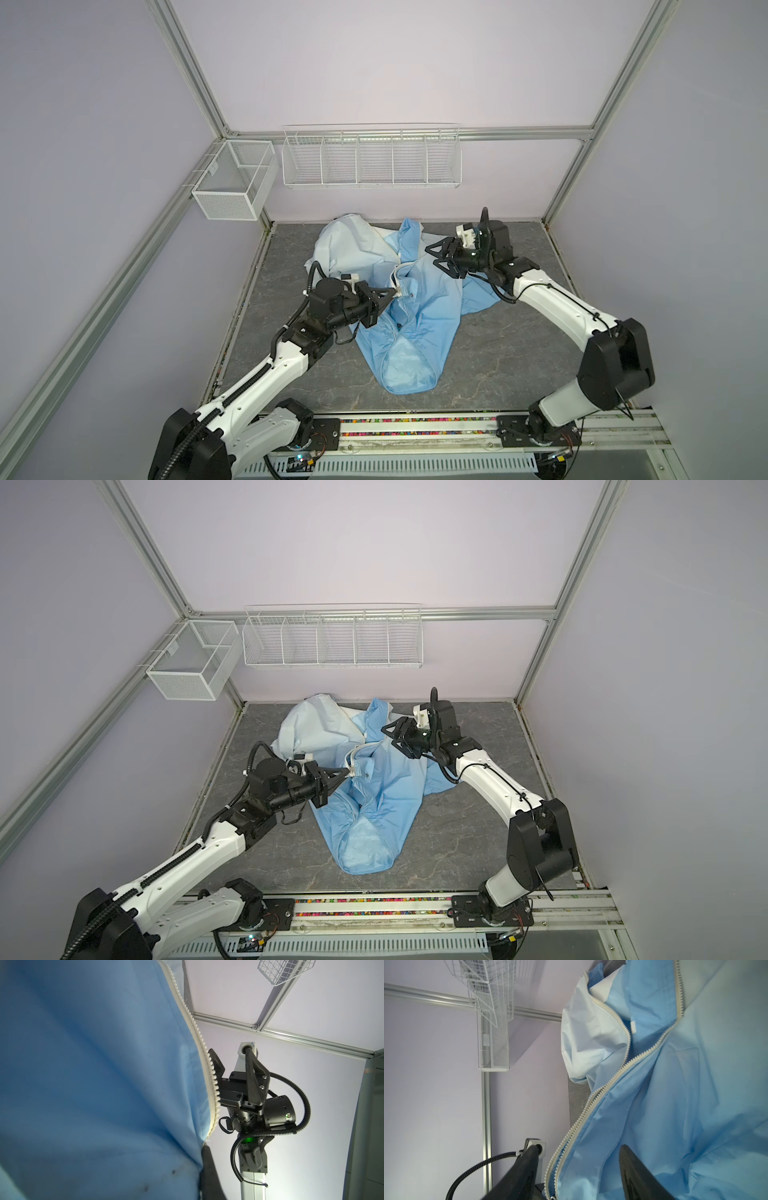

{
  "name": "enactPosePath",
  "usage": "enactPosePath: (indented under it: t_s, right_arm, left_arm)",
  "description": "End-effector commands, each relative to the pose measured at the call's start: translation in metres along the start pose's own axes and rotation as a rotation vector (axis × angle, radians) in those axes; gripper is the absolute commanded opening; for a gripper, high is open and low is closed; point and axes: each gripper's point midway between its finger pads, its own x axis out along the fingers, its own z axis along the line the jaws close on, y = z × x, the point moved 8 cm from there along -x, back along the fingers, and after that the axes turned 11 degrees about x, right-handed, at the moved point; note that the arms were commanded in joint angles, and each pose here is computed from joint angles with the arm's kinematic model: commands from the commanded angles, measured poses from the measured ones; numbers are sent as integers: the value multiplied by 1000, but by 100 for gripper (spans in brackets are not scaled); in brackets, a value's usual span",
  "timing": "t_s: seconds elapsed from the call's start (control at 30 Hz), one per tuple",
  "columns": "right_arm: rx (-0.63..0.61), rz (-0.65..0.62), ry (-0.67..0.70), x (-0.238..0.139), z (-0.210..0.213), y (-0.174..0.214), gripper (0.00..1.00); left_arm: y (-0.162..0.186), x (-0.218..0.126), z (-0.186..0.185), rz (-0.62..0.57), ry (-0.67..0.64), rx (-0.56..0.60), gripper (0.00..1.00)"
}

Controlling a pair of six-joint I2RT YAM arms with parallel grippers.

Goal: Zip up the jacket

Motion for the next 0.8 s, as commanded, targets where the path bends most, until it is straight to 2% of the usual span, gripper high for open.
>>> enactPosePath:
  t_s: [0.0, 0.1, 0.17, 0.4, 0.77]
  right_arm:
    - [-287, 247, -136, -8, 40, 33, 65]
    - [-384, 354, -170, -7, 60, 53, 66]
    - [-401, 401, -192, -3, 68, 61, 67]
    - [-360, 526, -193, 17, 59, 77, 68]
    - [-306, 549, -183, 19, 37, 84, 71]
  left_arm:
    - [3, 0, -14, 75, 17, 26, 0]
    - [4, -1, -16, 88, 8, 36, 0]
    - [4, -3, -18, 80, 11, 41, 0]
    - [4, -4, -28, 94, 48, 64, 0]
    - [8, -3, -47, 163, 151, 92, 0]
